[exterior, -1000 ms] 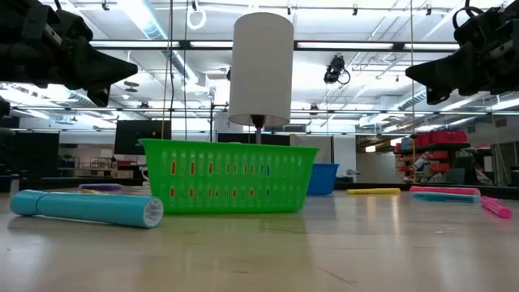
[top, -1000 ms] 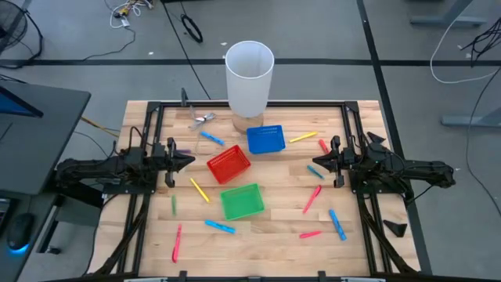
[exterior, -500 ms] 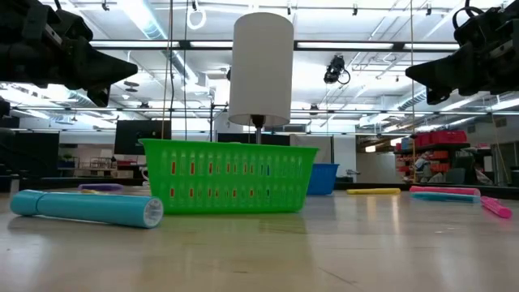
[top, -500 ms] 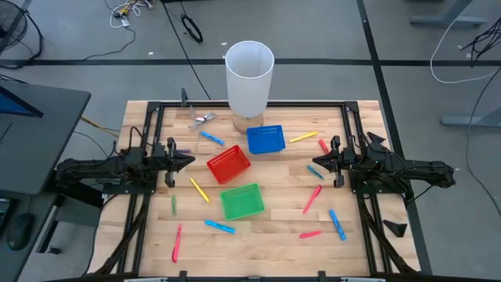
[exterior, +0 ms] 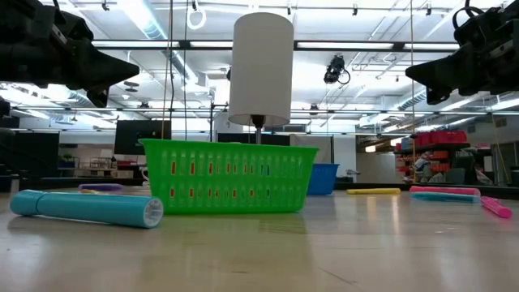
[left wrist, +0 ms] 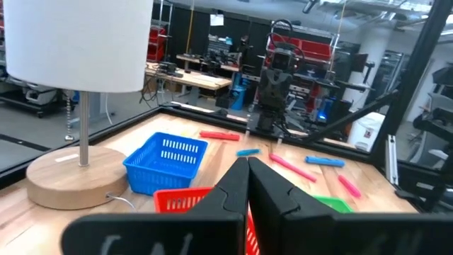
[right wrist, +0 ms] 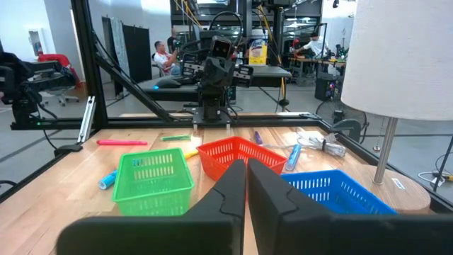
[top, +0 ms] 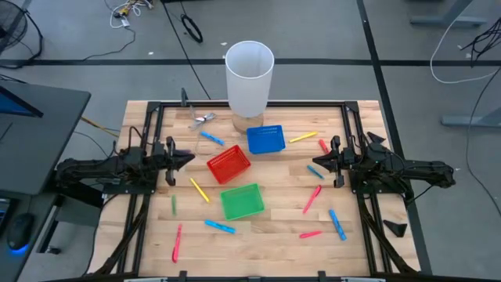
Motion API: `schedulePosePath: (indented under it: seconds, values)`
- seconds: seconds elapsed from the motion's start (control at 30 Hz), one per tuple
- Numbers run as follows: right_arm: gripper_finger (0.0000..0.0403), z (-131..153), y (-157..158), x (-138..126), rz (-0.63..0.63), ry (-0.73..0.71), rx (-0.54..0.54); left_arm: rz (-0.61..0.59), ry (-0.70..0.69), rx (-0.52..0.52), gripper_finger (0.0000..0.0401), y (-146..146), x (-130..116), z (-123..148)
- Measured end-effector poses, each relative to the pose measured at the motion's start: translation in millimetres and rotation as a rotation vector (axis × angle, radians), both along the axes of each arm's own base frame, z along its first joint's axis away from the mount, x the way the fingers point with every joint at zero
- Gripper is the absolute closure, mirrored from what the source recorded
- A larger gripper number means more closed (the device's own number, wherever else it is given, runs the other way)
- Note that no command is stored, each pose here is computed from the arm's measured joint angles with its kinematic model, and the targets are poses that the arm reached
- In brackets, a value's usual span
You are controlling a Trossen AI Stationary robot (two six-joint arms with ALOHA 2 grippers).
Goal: Pick & Place Markers
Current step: Put the left yellow marker into the red bin
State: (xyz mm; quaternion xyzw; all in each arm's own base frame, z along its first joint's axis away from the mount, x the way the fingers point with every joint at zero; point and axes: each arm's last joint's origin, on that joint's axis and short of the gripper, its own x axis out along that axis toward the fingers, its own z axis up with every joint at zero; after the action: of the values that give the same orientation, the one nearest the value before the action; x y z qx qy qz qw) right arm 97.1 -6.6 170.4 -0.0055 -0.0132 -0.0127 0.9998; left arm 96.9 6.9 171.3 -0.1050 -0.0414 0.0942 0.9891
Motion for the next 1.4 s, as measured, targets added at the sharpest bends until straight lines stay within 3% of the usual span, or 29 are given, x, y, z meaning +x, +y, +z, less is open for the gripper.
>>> schedulePosePath:
  seconds: [0.47, 0.63, 0.87, 1.07, 1.4]
  values:
    - [0.0382, 0.1, 0.0, 0.0, 0.000, -0.001, 0.000, -0.027, -0.012, -0.034, 0.0387, -0.7, -0.3, 2.4]
    - [0.0382, 0.1, 0.0, 0.0, 0.000, 0.000, 0.000, -0.040, -0.061, 0.015, 0.0383, -1.3, -4.3, 20.4]
    - [0.0382, 0.1, 0.0, 0.0, 0.000, 0.000, 0.000, -0.021, -0.131, 0.009, 0.0313, -0.8, -11.7, 44.8]
    - [0.0382, 0.1, 0.0, 0.0, 0.000, -0.001, 0.000, -0.011, -0.228, -0.069, 0.0249, -0.3, -21.7, 70.9]
    - [0.0382, 0.1, 0.0, 0.0, 0.000, 0.000, 0.000, -0.033, -0.326, -0.058, 0.0232, -1.3, -41.2, 120.1]
